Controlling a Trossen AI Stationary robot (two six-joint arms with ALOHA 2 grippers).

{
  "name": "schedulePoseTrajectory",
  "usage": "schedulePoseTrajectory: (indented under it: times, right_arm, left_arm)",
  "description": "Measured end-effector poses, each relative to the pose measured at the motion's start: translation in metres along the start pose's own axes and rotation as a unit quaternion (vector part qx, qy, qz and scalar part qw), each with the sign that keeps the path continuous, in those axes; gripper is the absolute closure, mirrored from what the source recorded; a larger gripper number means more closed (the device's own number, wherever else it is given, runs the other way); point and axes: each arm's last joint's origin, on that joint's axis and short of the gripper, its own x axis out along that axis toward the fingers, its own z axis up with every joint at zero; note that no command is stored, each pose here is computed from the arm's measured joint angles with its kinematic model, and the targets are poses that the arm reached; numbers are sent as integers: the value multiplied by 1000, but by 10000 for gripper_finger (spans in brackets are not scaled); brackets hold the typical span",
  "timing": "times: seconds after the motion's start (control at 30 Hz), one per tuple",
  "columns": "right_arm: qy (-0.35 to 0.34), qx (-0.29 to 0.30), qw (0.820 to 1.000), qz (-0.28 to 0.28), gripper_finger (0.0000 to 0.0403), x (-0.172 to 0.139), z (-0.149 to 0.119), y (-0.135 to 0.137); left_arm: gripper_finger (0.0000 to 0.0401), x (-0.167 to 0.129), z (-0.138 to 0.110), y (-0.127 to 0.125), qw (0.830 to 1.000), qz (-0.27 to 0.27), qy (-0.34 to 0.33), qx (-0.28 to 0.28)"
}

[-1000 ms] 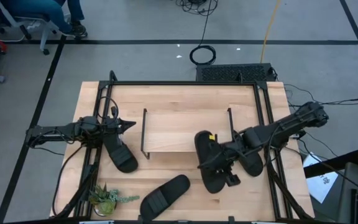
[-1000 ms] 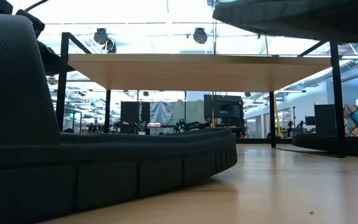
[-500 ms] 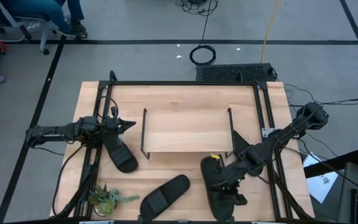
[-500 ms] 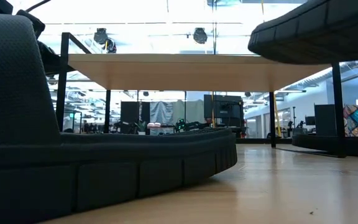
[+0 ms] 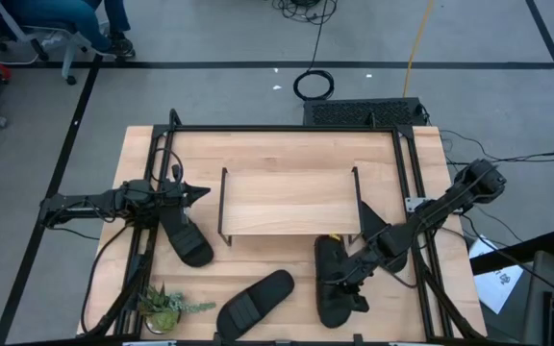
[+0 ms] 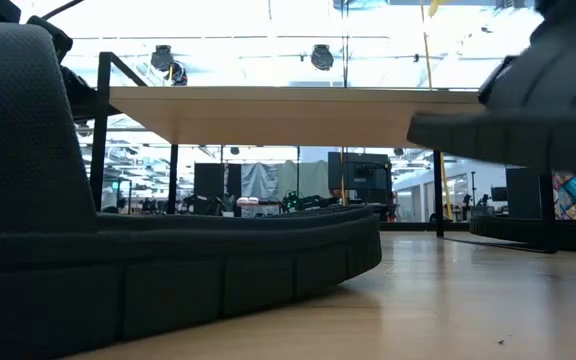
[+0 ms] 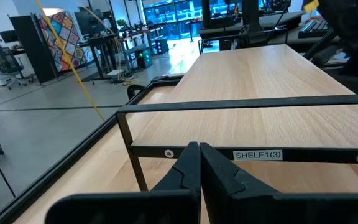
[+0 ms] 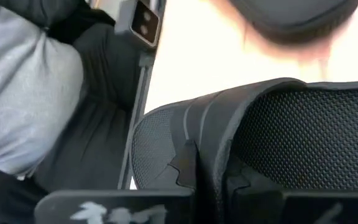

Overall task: Pick and place slides into the shelf
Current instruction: Put the bottom right black slipper under the shelf

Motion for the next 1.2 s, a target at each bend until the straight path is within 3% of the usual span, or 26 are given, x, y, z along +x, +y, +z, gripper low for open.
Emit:
schedulePoseTrajectory:
  times: [0.23, 0.67, 0.8, 1.03, 1.2]
  right_arm:
    - [21, 20, 999, -37, 399, 21, -4, -15]
    - [12, 8, 999, -49, 399, 13, 14, -46]
    - [11, 10, 996, -88, 399, 10, 16, -56]
    - [14, -31, 994, -101, 397, 9, 17, -60]
    - [12, -67, 994, -90, 366, 10, 17, -56]
  left_arm:
    - [400, 0, 0, 0, 1000, 0, 0, 0]
    - [400, 0, 0, 0, 1000, 0, 0, 3]
    - [400, 0, 0, 0, 1000, 0, 0, 4]
    - [400, 0, 0, 0, 1000, 0, 0, 4]
    - [400, 0, 0, 0, 1000, 0, 0, 3]
